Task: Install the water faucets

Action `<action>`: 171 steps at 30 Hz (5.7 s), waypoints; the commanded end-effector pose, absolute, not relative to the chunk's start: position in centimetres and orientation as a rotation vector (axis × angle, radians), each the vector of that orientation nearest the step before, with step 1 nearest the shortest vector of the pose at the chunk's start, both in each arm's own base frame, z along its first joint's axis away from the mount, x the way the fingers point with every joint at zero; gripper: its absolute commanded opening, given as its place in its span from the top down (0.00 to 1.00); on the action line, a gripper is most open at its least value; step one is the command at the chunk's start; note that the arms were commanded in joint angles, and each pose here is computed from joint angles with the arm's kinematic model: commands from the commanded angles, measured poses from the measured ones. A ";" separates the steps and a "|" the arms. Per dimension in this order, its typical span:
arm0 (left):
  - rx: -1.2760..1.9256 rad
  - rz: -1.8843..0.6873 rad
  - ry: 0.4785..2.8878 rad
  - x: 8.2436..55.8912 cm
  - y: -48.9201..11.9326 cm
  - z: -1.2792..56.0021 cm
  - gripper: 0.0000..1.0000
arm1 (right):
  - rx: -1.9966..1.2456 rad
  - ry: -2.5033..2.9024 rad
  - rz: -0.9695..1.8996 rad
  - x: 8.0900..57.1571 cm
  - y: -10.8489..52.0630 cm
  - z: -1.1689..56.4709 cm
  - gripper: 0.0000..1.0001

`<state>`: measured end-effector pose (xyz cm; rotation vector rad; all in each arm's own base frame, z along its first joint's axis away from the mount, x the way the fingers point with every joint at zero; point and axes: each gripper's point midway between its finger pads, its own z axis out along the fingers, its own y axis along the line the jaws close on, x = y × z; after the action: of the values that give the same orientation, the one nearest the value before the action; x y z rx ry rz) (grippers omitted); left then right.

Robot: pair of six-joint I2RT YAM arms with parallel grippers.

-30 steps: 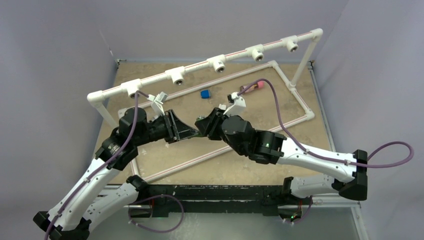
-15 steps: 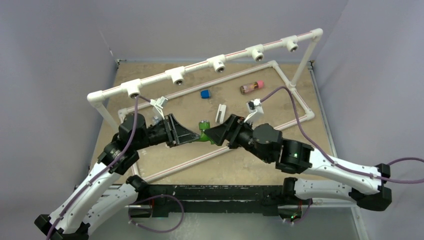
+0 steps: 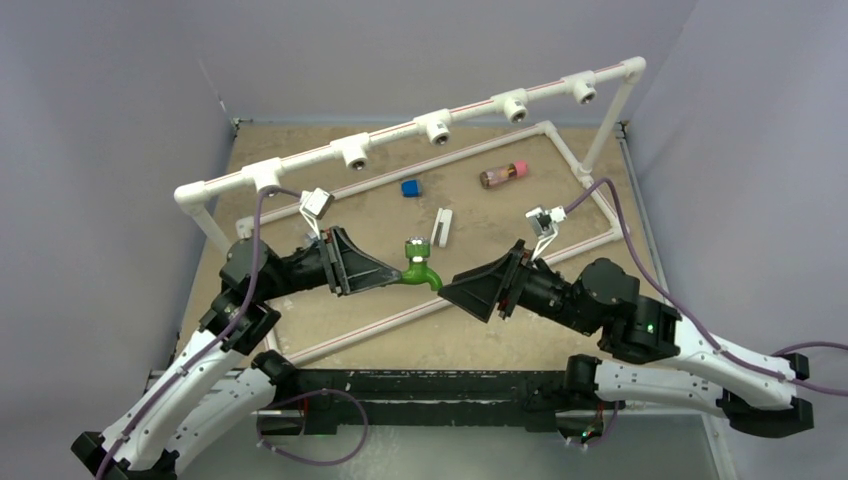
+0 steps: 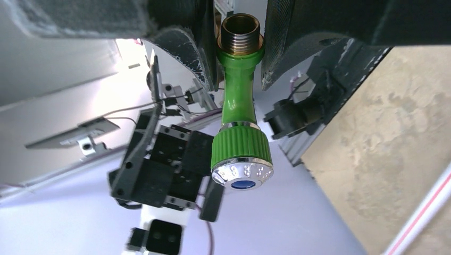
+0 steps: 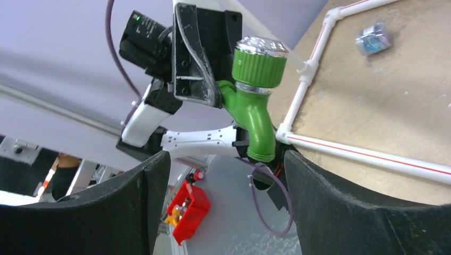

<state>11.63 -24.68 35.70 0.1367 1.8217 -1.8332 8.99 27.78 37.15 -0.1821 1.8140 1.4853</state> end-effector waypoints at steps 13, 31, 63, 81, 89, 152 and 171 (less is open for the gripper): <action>0.426 -2.019 1.534 7.9 -24.4 41.3 1.00 | -0.357 1.631 1.653 6.9 30.1 42.0 0.29; 0.383 -2.013 1.530 8.2 -24.3 41.0 1.00 | -0.362 1.581 1.696 6.9 31.1 43.2 0.42; 0.374 -2.000 1.524 8.7 -24.4 40.8 1.00 | -0.368 1.593 1.686 7.2 32.2 42.4 1.00; 0.293 -1.636 1.750 12.0 -23.9 41.9 0.27 | -0.372 1.575 1.515 8.8 30.3 43.9 1.00; 0.319 -1.202 1.746 15.2 -20.9 47.3 0.26 | -0.334 1.580 1.330 10.9 28.5 45.5 1.00; -0.211 0.200 1.646 38.9 1.0 37.1 1.00 | -0.350 1.399 0.857 19.1 33.5 44.6 1.00; -0.225 0.219 1.754 38.5 1.1 31.4 1.00 | -0.217 1.163 0.576 20.2 32.2 42.8 1.00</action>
<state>38.59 1.29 39.26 -0.2531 1.5255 0.1733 19.88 34.13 39.82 -0.3697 1.2665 0.6128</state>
